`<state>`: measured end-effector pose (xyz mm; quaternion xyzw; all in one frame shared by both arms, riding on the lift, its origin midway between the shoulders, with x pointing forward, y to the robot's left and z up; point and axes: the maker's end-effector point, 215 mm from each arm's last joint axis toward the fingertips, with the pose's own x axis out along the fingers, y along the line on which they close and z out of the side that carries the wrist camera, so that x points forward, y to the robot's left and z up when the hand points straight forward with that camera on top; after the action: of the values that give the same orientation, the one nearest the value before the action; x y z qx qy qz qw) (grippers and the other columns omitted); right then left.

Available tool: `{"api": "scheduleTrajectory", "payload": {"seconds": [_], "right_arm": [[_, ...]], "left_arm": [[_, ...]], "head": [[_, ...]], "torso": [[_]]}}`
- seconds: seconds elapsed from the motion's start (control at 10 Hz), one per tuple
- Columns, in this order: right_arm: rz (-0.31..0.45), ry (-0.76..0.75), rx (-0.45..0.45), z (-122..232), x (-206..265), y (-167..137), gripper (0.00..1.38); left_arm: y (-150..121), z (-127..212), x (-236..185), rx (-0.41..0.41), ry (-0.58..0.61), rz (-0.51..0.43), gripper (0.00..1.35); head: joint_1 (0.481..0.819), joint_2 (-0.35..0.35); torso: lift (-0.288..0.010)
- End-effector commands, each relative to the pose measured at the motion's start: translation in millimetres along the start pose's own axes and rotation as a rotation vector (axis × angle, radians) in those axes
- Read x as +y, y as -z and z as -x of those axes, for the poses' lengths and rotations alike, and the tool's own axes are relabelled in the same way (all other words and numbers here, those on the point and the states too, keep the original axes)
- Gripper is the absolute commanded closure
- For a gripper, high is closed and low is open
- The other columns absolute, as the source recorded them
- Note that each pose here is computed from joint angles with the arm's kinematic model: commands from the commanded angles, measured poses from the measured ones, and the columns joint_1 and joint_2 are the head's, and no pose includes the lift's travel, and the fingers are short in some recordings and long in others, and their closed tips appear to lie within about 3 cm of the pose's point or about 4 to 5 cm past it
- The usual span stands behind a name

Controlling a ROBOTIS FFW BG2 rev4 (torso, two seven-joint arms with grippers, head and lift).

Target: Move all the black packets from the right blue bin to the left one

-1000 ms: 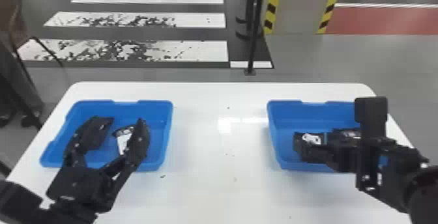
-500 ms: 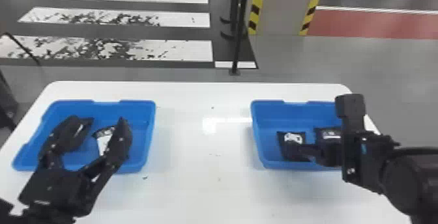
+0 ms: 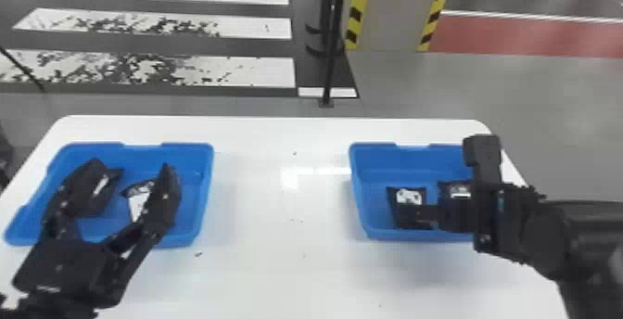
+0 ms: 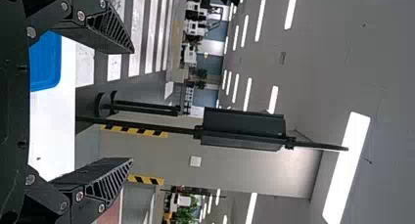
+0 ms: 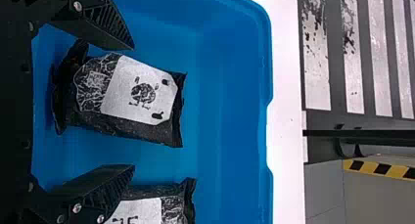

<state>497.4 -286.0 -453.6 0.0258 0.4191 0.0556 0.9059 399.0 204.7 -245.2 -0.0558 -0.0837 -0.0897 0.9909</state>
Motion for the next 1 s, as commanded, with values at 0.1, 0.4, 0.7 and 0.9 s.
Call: {"api": "scheduleTrajectory", "payload": {"seconds": [0.1, 0.4, 0.7, 0.9], "right_arm": [[0.014, -0.018, 0.038, -13, 11, 6, 0.17], [0.014, -0.034, 0.055, -16, 18, 10, 0.26], [0.015, -0.002, 0.103, -16, 12, 21, 0.30], [0.015, -0.016, 0.097, -19, 16, 20, 0.93]], "left_arm": [[-7, -1, -1, -0.022, 0.004, -0.030, 0.27], [-9, -2, -2, -0.026, 0.005, -0.032, 0.27], [-11, -1, -2, -0.034, 0.005, -0.033, 0.27], [-12, -1, -2, -0.036, 0.005, -0.032, 0.27]], "head": [[0.695, -0.101], [0.695, -0.081], [0.695, -0.082], [0.695, -0.085]], "torso": [[-0.140], [-0.140], [-0.140], [-0.140]]}}
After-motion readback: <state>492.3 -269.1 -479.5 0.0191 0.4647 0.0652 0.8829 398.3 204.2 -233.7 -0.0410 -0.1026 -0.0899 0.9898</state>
